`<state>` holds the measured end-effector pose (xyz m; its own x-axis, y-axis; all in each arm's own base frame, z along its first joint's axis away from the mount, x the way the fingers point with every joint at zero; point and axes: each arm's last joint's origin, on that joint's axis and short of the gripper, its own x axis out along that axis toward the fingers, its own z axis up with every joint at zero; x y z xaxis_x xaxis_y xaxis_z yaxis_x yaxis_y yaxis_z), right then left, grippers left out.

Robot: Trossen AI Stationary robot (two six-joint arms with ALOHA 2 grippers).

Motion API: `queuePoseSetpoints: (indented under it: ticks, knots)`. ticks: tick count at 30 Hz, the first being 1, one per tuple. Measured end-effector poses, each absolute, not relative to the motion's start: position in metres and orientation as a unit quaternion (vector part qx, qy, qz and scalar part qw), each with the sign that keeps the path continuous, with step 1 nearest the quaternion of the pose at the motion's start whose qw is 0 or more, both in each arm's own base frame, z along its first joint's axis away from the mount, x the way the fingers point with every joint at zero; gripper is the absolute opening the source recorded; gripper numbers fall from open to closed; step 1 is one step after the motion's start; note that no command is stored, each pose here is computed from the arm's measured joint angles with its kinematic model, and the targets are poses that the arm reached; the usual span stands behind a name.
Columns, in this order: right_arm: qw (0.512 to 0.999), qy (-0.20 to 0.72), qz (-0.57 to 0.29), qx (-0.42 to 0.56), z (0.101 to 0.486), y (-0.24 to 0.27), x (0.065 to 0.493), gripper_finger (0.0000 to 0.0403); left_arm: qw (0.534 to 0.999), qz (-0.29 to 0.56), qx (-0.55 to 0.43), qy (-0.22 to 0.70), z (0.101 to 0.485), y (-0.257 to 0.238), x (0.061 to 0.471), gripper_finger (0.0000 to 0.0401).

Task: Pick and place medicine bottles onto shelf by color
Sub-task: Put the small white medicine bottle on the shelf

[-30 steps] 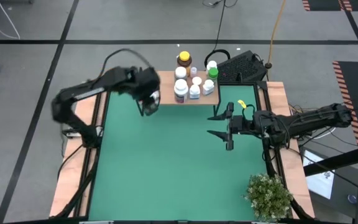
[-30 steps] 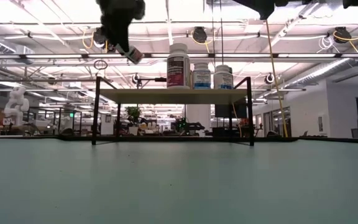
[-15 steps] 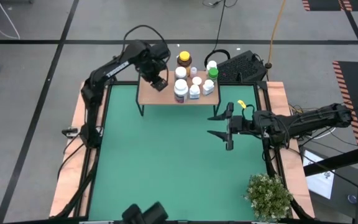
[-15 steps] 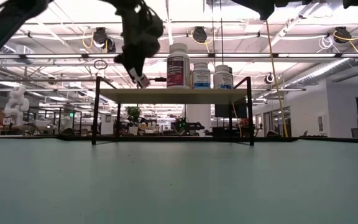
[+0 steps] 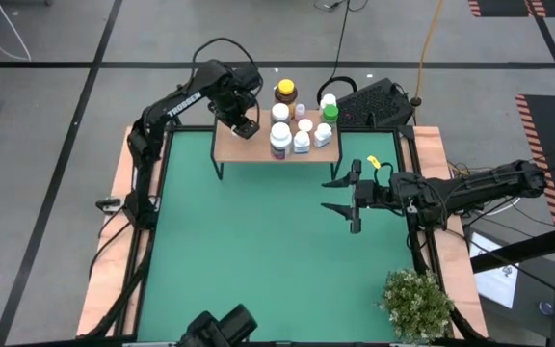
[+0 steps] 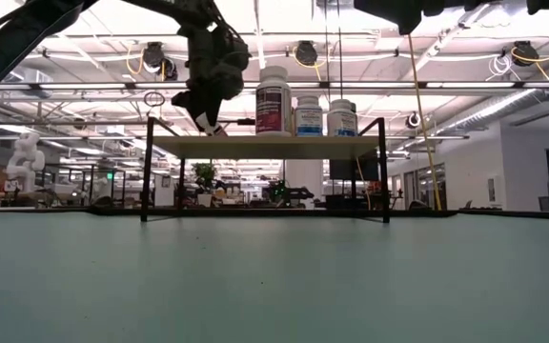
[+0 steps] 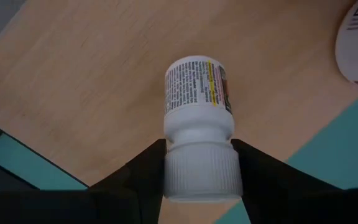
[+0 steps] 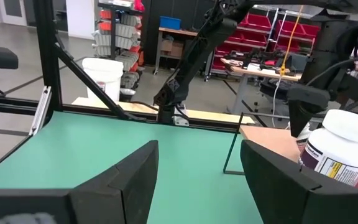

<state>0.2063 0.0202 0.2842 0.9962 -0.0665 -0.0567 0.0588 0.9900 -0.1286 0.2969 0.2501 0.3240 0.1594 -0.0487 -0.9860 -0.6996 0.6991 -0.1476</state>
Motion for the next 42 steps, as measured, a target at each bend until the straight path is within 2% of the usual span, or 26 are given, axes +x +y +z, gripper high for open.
queuePoseSetpoints:
  ticks: [9, 19, 26, 32, 42]
  knots:
    - [0.997, 0.047, -0.031, -0.048, 0.281, 0.020, 0.206, 0.0221, 0.713, 0.193, -0.264, 0.620, 0.324, 0.243, 0.303, 0.0160]
    - [0.997, 0.064, -0.032, -0.029, 0.278, 0.020, 0.206, 0.0221, 0.717, 0.185, -0.248, 0.625, 0.324, 0.241, 0.304, 0.0217]
    - [0.996, 0.076, -0.033, -0.018, 0.275, 0.020, 0.205, 0.0221, 0.727, 0.204, -0.229, 0.614, 0.341, 0.237, 0.294, 0.0250]
    - [0.996, 0.082, -0.033, -0.018, 0.274, 0.020, 0.205, 0.0221, 0.738, 0.218, -0.205, 0.605, 0.356, 0.230, 0.286, 0.0256]
    - [0.995, 0.099, -0.029, -0.003, 0.270, 0.022, 0.204, 0.0221, 0.753, 0.205, -0.181, 0.599, 0.344, 0.229, 0.299, 0.0259]
